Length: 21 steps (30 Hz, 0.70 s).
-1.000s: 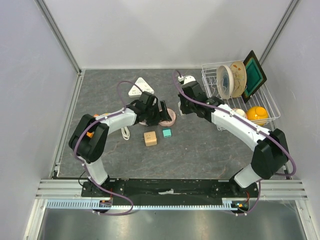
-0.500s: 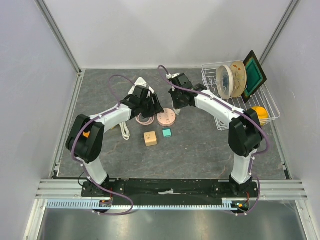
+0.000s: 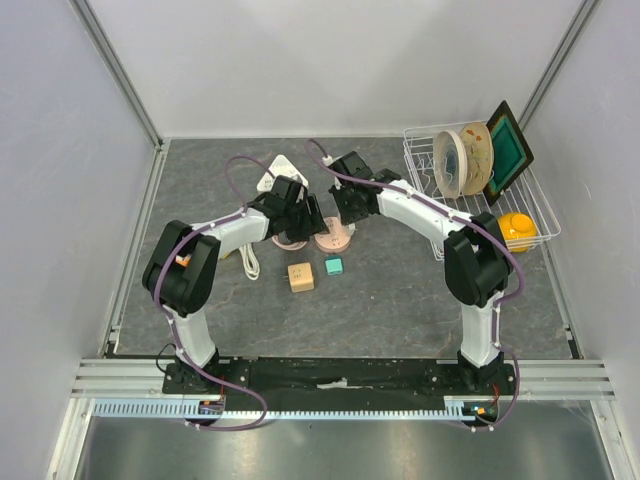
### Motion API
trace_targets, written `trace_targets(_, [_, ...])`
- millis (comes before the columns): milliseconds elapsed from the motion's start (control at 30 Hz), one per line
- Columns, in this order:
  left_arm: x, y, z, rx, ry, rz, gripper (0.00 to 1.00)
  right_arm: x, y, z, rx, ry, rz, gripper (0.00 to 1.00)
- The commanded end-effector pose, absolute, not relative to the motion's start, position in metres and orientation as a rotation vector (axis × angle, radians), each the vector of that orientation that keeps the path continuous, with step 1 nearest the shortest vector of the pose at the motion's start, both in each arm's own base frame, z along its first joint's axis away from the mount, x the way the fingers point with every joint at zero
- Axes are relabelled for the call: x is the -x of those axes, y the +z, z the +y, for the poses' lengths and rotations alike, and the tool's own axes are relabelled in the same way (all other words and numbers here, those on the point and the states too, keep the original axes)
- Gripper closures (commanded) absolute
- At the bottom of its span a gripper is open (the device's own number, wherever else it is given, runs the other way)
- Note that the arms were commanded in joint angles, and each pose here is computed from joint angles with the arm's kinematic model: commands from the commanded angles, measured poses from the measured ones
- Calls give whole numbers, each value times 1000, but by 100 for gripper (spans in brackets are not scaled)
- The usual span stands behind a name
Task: Insert the plug
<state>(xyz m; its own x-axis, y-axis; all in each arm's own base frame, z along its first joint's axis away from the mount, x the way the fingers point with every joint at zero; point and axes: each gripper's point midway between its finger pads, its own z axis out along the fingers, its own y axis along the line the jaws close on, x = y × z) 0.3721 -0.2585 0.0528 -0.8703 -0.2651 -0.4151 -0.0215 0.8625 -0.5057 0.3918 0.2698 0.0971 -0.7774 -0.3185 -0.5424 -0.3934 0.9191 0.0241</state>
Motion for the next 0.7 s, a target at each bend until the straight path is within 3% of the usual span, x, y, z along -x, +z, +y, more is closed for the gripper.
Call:
trace_targets(0, [-382,59,-260,160,-689,2516,31,-402,113,284,486,210,2478,100])
trace_targets(667, [-380,45,-260,159,-668,2558,37,-403,92,271,453,107,2508,100])
